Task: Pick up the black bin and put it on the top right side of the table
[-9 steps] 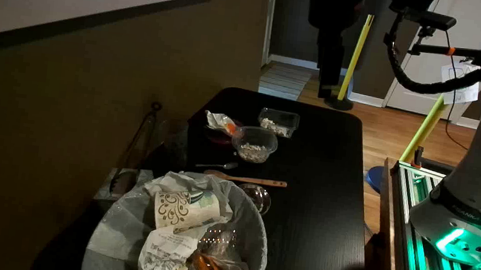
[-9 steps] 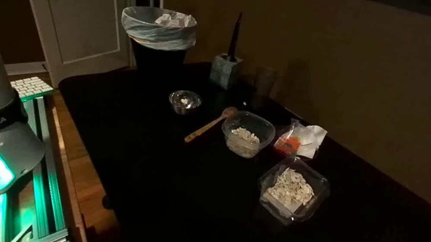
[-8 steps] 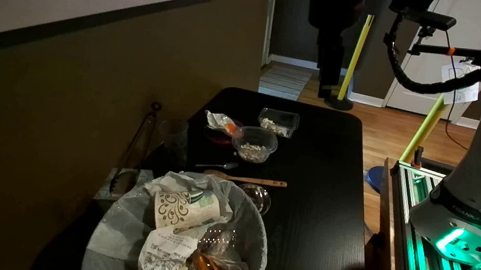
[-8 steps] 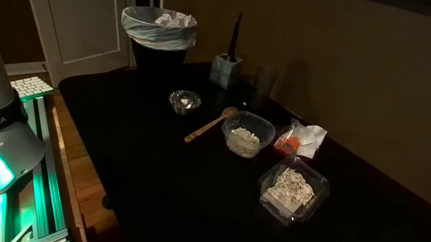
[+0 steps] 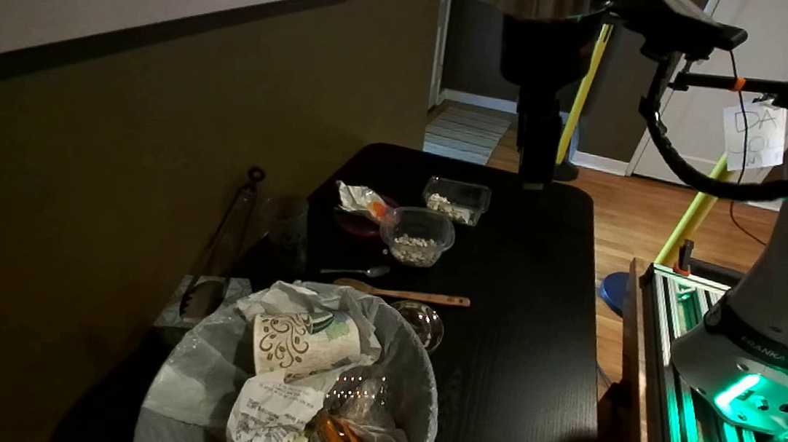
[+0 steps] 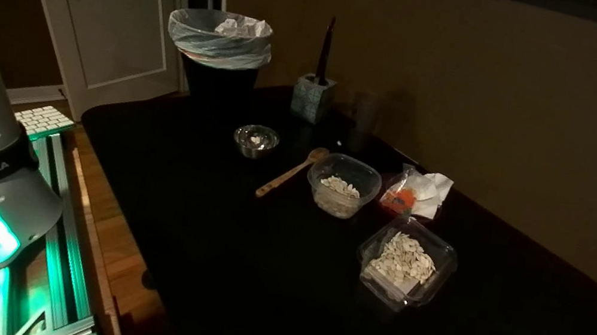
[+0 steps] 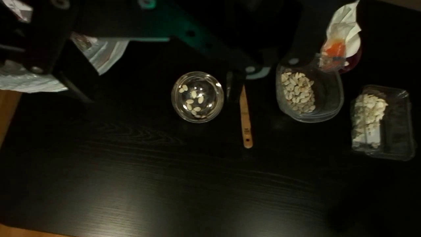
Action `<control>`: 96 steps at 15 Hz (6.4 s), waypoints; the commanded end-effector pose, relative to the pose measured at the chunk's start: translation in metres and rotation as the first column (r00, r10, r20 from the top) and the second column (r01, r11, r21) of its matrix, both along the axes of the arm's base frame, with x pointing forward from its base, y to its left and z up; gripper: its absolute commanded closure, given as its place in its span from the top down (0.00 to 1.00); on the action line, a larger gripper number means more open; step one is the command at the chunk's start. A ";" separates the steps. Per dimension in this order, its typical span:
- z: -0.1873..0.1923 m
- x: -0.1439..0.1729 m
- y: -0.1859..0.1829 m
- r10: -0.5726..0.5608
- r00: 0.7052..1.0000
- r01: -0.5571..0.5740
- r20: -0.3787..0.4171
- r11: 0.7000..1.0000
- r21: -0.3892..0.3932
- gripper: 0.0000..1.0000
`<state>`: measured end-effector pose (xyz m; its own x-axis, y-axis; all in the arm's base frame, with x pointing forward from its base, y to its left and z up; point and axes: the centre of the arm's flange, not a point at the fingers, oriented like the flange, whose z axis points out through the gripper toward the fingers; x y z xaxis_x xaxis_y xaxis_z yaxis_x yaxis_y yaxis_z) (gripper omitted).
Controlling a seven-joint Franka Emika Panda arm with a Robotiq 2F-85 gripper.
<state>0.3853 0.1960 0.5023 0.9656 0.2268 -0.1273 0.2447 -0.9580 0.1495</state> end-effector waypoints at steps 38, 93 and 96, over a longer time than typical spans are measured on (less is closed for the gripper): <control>-0.169 0.010 0.114 -0.864 0.467 0.815 0.187 0.503 0.289 0.84; 0.124 0.012 0.046 -0.967 -0.253 0.750 -0.034 -0.218 0.625 0.01; 0.158 0.028 0.014 -0.923 -0.371 0.675 -0.097 -0.340 0.655 0.01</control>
